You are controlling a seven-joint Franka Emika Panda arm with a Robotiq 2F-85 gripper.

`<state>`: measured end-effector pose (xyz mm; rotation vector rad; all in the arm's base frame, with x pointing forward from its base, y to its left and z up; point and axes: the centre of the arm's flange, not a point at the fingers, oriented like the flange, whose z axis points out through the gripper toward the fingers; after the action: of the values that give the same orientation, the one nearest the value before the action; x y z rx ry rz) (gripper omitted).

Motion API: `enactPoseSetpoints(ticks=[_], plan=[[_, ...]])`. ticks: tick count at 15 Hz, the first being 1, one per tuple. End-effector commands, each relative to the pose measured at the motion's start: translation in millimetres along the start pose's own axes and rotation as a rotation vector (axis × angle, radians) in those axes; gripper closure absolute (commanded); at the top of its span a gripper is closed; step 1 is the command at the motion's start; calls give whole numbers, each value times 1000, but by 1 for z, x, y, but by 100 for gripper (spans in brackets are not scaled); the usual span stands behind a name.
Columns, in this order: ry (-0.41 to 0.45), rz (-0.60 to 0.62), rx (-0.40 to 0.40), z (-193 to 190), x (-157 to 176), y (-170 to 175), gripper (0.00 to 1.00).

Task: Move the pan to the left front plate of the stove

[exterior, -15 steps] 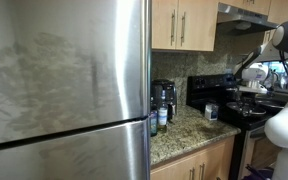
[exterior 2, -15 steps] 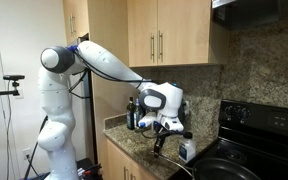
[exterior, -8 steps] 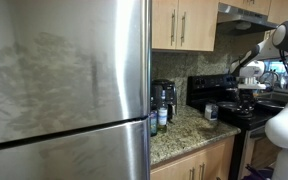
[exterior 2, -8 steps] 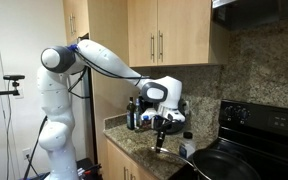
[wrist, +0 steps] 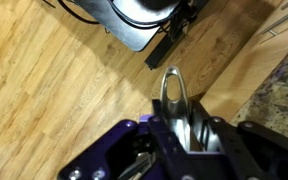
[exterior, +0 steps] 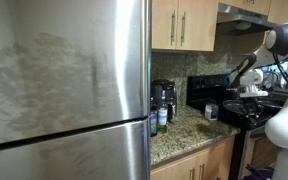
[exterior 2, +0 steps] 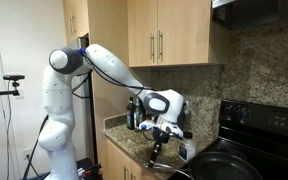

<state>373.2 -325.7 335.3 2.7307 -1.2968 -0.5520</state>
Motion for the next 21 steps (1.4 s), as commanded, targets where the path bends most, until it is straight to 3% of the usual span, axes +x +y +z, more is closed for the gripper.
enactPoseSetpoints(ticks=[1, 8, 9, 11, 16, 17, 19, 20, 21], plan=[[-29, 0, 2, 5, -10, 0, 95], [23, 40, 103, -25, -27, 21, 95], [31, 59, 121, -27, -29, 22, 53], [46, 78, 171, -61, -30, 34, 45], [159, 141, 253, -113, -42, 56, 4], [169, 153, 273, -125, -46, 62, 0], [38, 110, 330, -145, -55, 74, 0], [116, 127, 288, -126, -52, 60, 0], [110, 124, 299, -133, -56, 64, 0]])
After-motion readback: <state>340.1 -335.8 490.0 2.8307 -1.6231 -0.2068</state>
